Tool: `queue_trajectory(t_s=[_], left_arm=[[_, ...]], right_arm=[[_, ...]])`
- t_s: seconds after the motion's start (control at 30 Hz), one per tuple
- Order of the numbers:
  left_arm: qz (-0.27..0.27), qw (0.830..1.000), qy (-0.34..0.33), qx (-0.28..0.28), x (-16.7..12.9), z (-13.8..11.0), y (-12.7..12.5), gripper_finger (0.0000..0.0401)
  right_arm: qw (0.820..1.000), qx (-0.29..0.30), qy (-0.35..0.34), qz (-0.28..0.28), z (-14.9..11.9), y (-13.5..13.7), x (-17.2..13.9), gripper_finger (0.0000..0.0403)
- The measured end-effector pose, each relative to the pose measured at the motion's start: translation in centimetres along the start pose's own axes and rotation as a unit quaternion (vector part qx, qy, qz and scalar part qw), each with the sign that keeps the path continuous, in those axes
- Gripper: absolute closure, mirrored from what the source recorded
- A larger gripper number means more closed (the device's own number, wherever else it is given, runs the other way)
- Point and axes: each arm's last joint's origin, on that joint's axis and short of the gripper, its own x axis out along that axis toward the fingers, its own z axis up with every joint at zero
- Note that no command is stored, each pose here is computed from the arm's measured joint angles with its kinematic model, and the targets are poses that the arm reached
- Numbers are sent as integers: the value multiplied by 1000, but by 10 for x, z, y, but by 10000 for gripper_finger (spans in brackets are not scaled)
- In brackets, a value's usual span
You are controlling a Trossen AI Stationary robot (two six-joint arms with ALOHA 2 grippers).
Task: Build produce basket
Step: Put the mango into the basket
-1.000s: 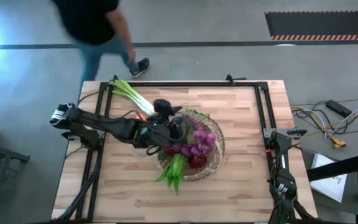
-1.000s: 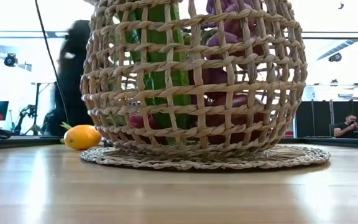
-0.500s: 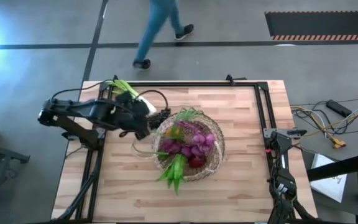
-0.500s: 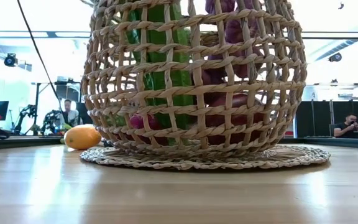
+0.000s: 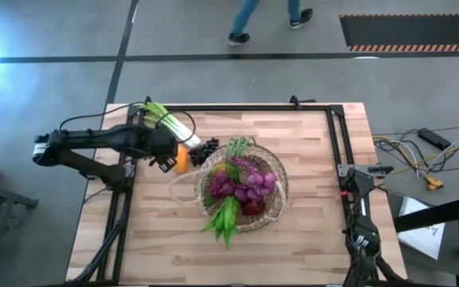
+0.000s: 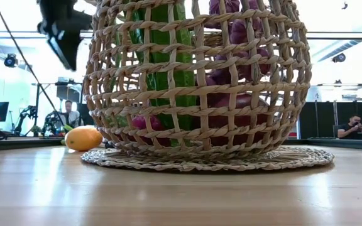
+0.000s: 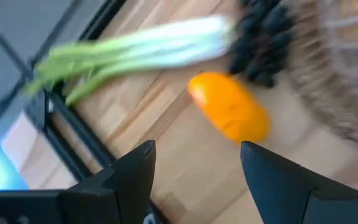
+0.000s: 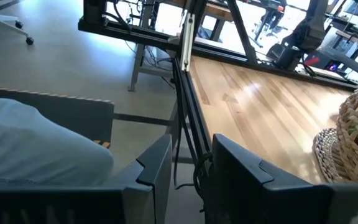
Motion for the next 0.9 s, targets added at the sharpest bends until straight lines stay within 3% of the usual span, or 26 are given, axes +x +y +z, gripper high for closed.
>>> queue_trajectory(t_s=[0.17,0.43,0.7,0.9], left_arm=[[-7,998,19,-59,38,-18,16,182],[-143,982,-22,-121,88,-31,12,175],[-169,972,-24,-164,124,-30,14,78],[-144,972,35,-181,147,-36,8,31]], right_arm=[[1000,4,3,-2,-5,0,1,294],[1000,7,4,-3,-8,0,2,294],[1000,9,4,-3,-7,0,2,294],[1000,10,5,-5,-7,-1,5,294]])
